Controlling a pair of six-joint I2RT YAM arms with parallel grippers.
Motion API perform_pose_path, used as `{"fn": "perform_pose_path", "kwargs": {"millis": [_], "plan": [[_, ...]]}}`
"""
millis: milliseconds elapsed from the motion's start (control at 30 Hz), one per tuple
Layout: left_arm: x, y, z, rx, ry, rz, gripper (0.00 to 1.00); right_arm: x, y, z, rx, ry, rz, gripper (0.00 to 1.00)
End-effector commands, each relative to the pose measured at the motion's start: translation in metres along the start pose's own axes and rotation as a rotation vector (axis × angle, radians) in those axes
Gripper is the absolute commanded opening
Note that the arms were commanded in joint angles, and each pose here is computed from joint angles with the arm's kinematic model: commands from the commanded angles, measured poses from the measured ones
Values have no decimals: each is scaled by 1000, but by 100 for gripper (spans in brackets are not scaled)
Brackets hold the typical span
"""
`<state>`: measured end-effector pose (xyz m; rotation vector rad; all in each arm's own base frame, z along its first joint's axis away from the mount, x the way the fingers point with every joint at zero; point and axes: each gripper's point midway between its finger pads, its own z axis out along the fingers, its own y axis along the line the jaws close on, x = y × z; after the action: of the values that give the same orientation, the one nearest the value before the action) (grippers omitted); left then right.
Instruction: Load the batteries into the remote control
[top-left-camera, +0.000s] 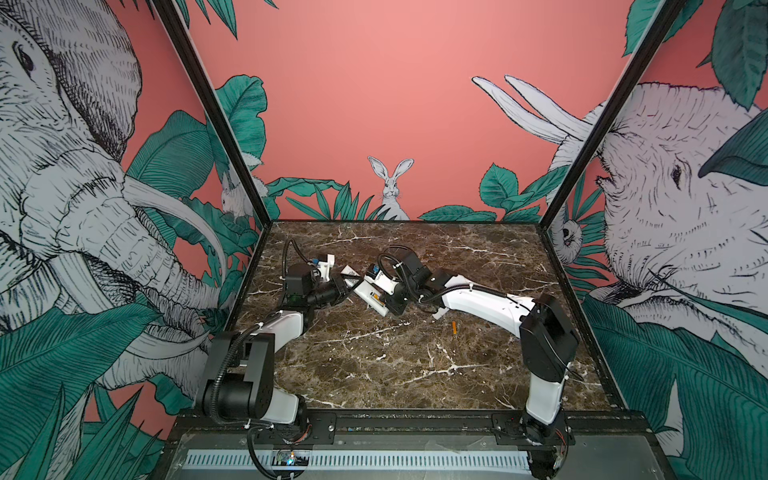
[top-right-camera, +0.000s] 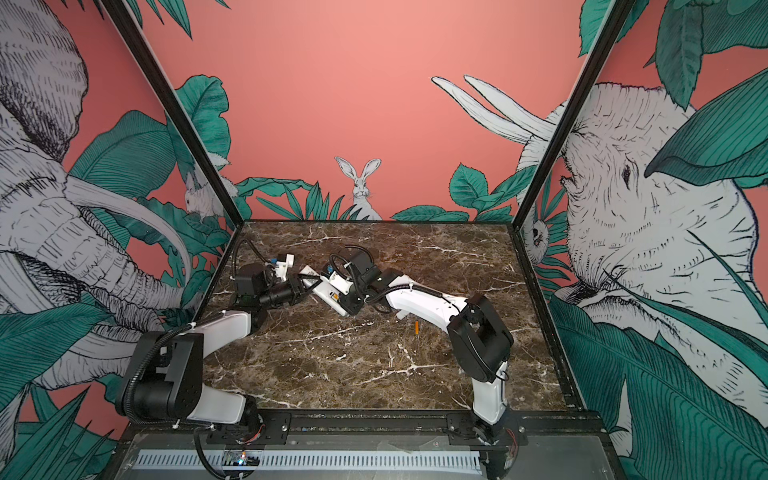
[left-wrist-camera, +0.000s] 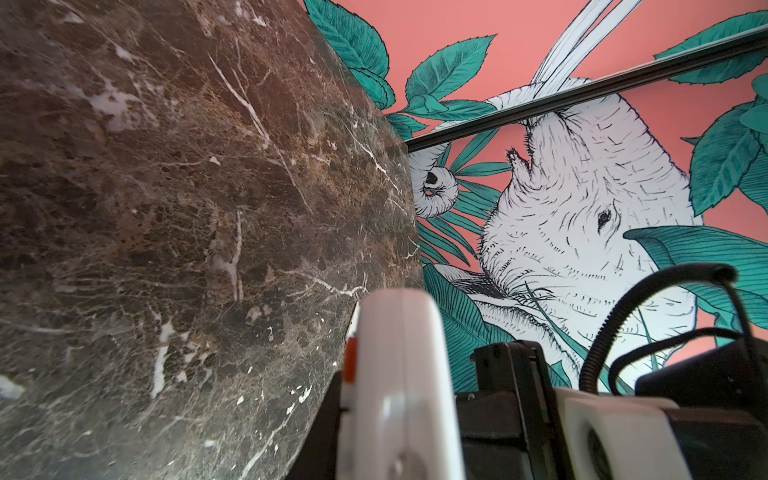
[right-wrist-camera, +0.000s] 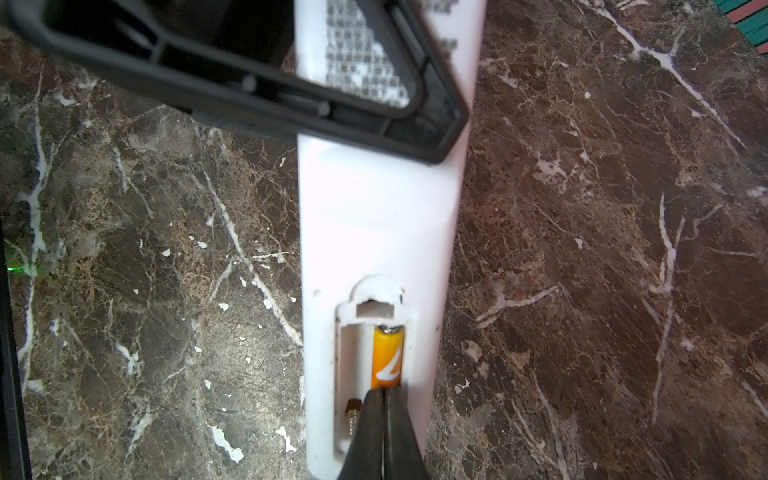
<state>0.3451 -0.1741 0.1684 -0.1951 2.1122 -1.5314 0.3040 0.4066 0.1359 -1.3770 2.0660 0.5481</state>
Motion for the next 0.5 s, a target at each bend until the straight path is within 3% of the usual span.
{"fn": "perform_pose_path", "kwargs": {"millis": [0,467], "plan": [[41,-97,-17,314,251,123,0,26,4,35,-13,46,0,4],[39,-96,-15,302,252,126,0,44,-9,22,84,110,-7,18]]}}
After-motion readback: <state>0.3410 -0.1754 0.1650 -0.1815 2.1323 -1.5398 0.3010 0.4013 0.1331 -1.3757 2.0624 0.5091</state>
